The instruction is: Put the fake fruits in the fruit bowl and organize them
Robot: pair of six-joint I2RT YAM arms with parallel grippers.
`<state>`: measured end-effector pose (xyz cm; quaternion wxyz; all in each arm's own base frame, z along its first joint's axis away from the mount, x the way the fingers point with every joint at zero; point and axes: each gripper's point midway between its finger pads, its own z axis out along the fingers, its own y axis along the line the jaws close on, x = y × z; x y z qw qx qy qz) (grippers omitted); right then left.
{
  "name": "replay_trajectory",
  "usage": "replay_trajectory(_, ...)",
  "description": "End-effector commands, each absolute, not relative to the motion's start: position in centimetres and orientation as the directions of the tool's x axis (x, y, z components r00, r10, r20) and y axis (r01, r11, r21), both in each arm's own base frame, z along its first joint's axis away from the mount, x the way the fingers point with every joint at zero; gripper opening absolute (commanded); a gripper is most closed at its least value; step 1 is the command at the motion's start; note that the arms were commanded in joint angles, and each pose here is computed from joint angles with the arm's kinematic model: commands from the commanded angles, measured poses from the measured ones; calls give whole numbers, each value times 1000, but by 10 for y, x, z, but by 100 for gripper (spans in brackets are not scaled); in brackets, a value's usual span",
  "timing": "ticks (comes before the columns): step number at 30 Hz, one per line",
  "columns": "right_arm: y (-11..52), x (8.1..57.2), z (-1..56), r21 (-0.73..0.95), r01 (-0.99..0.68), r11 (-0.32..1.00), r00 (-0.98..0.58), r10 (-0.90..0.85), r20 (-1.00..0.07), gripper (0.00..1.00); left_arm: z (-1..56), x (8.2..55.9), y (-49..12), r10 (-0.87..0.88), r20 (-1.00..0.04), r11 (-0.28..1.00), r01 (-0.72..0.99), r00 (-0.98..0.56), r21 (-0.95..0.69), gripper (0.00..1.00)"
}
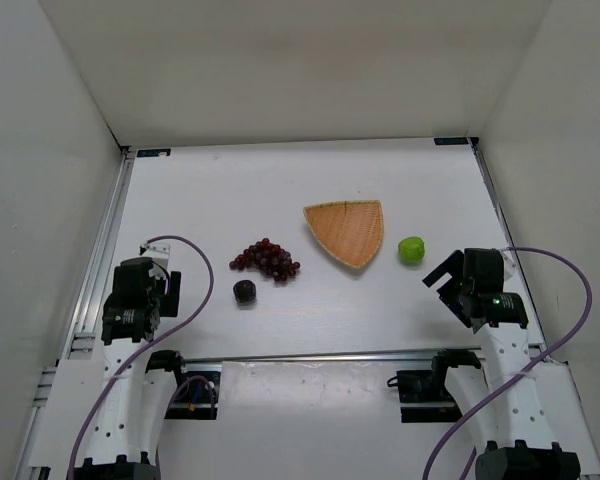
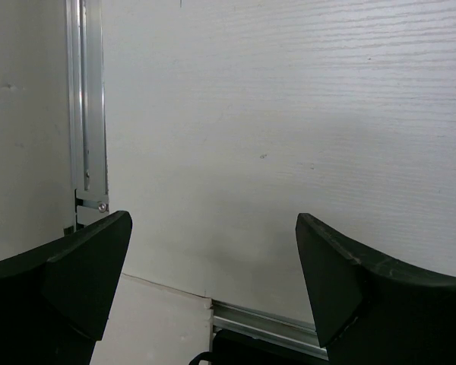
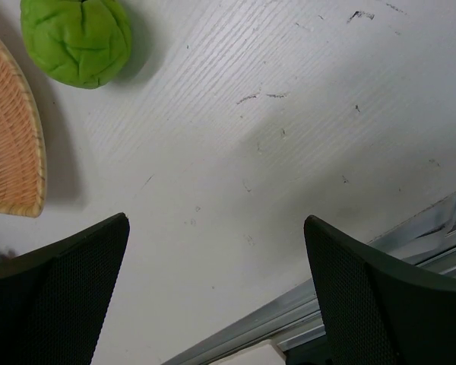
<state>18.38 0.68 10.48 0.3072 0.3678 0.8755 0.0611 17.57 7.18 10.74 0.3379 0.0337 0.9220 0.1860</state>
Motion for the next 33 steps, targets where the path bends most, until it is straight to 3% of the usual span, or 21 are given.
replay_trajectory(1,7,190,112,342,560,754,-548,648,-529,100,111,178,73,189,-631,925,-78,-752,371,100)
replay_trajectory(8,10,236,135,332,464,821,-590,566,-576,100,91,173,69,206,-588,931,-28,-782,363,100)
replay_trajectory(14,17,300,117,246,457,855,-726,518,-452,100,90,174,77,176,-591,920,-83,-788,384,100)
replay_trajectory(22,30,337,86,164,443,881,-789,471,-395,100,76,171,80,152,-527,916,-81,-836,392,100)
replay_trajectory(26,33,348,59,132,468,874,-817,485,-313,100,74,171,78,159,-519,917,-69,-840,393,100)
replay_trajectory(29,39,349,50,133,482,866,-819,500,-282,81,74,171,78,159,-519,917,-69,-840,393,100)
replay_trajectory(33,34,353,53,113,490,865,-810,499,-308,40,74,171,78,159,-519,917,-69,-840,393,100)
